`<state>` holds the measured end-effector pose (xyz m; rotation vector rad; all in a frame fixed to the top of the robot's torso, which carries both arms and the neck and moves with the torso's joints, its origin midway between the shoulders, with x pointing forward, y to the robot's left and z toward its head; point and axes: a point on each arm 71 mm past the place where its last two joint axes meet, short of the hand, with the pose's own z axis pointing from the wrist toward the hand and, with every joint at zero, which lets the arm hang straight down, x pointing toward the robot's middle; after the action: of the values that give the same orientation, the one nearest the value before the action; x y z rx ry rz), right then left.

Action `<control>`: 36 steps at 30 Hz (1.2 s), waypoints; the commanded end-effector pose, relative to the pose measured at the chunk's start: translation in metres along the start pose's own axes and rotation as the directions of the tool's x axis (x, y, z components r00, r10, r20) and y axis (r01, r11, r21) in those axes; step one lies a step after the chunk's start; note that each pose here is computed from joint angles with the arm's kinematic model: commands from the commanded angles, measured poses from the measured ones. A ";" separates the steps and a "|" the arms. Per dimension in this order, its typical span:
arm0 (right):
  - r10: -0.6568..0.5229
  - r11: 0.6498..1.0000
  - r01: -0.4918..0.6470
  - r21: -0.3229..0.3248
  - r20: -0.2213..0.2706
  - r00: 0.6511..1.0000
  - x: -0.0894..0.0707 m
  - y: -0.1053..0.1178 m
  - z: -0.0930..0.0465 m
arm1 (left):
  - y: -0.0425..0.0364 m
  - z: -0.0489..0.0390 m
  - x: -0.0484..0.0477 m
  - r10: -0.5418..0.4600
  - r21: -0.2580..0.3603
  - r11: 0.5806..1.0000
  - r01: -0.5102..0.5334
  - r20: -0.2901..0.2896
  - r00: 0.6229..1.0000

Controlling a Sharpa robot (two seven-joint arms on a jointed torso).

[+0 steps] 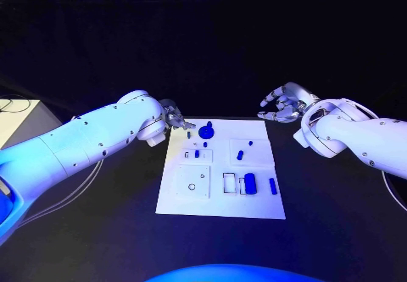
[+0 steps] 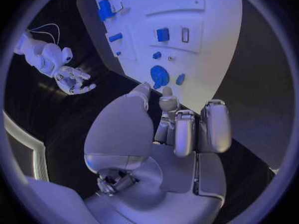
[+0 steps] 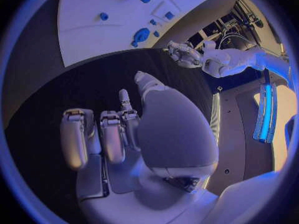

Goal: Assemble the parts on the task board

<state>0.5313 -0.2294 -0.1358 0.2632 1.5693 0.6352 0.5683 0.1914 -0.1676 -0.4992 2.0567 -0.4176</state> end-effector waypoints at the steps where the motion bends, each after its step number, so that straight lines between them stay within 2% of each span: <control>1: -0.007 1.000 0.007 -0.015 0.001 1.000 0.000 0.002 0.000 | -0.0015 0.0063 -0.0019 0.014 0.006 1.000 -0.014 0.005 1.000; 4: -0.004 1.000 0.004 -0.017 0.000 1.000 0.000 0.003 -0.001 | 0.0005 0.0149 -0.0026 0.015 -0.019 1.000 -0.015 0.003 1.000; 15: -0.003 1.000 0.003 -0.021 0.000 1.000 0.000 0.004 -0.002 | 0.0073 0.0295 0.0049 0.029 -0.069 0.997 -0.031 -0.033 0.999; 25: -0.003 1.000 0.003 -0.022 0.000 1.000 -0.001 0.005 -0.001 | 0.0114 0.0365 0.0050 0.023 -0.092 0.995 -0.026 -0.026 0.999; 36: -0.003 1.000 0.003 -0.024 0.001 1.000 -0.001 0.006 -0.001 | 0.0134 0.0396 0.0045 0.011 -0.097 0.995 -0.012 -0.013 1.000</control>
<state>0.5294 -0.2264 -0.1330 0.2601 1.5651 0.6480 0.5974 0.2003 -0.1981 -0.5512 2.0997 -0.2870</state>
